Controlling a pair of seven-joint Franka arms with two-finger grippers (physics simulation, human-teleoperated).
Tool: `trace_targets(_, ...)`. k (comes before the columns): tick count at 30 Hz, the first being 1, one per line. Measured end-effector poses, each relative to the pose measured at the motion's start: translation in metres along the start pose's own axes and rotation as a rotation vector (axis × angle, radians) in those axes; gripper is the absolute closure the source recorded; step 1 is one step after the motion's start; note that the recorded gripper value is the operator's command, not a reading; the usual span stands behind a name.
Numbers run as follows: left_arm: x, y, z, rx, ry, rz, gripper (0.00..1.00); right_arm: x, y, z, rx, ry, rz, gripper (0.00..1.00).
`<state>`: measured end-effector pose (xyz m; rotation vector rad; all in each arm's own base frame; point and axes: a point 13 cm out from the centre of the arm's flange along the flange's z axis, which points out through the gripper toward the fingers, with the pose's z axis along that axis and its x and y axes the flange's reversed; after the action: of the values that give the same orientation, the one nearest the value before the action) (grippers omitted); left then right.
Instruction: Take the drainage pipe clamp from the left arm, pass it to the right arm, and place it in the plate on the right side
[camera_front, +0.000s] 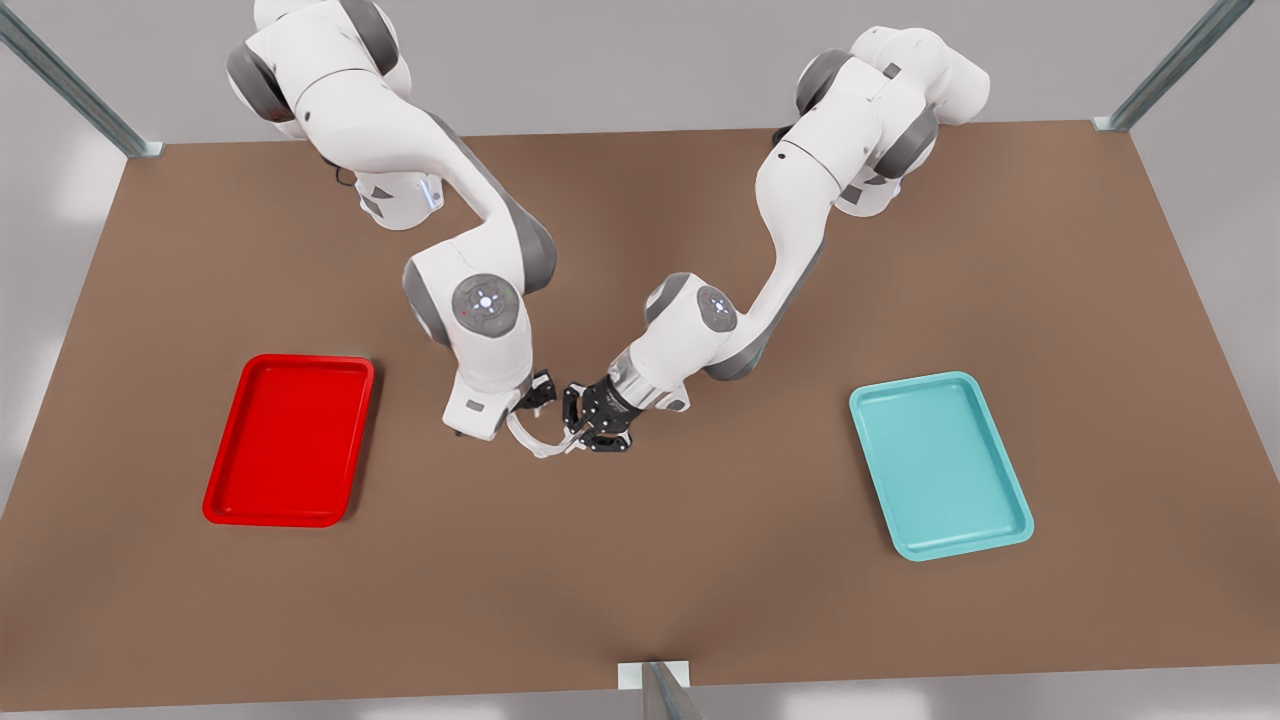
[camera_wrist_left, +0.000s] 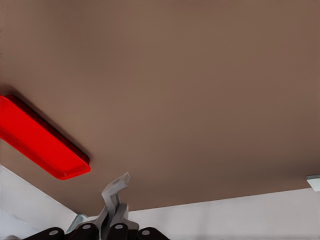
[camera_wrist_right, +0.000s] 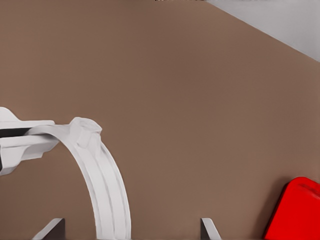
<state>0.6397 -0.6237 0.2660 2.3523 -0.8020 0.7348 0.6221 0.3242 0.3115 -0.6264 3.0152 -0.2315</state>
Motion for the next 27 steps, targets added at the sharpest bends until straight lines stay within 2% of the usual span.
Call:
trace_targets(1, 0.0, 0.0, 0.0, 0.0, 0.0, 0.0, 0.79, 0.0, -0.002, 0.0, 0.014, -0.003, -0.003, 0.06)
trace_targets(4, 0.0, 0.0, 0.0, -0.001, -0.001, -0.001, 0.79, -0.001, -0.004, -0.001, 0.038, -0.009, -0.008, 0.57)
trace_targets(7, 0.0, 0.0, 0.0, -0.001, -0.001, -0.001, 0.79, -0.002, -0.005, -0.001, 0.047, -0.013, -0.007, 0.78)
trace_targets(8, 0.0, 0.0, 0.0, 0.0, -0.001, -0.001, 0.79, -0.003, -0.005, 0.0, 0.047, -0.014, -0.006, 0.79)
trace_targets(9, 0.0, 0.0, 0.0, 0.0, 0.0, -0.001, 0.54, -0.003, -0.005, 0.0, 0.046, -0.015, -0.006, 0.79)
trace_targets(10, 0.0, 0.001, 0.0, 0.001, 0.0, 0.003, 0.0, -0.003, -0.005, 0.0, 0.046, -0.016, -0.005, 0.79)
trace_targets(17, 0.016, 0.007, -0.015, 0.004, 0.025, 0.02, 0.0, -0.005, -0.007, 0.0, 0.048, -0.021, 0.007, 0.79)
trace_targets(21, 0.048, 0.006, -0.058, 0.005, 0.042, 0.03, 0.0, -0.001, -0.017, 0.005, 0.051, -0.008, 0.024, 0.79)
trace_targets(24, 0.062, -0.044, -0.102, 0.0, -0.002, -0.035, 0.0, 0.01, -0.057, 0.022, 0.034, 0.032, 0.081, 0.79)
trace_targets(27, 0.041, -0.151, -0.156, -0.002, -0.125, -0.119, 0.0, 0.031, -0.114, 0.052, -0.066, 0.085, 0.168, 0.79)
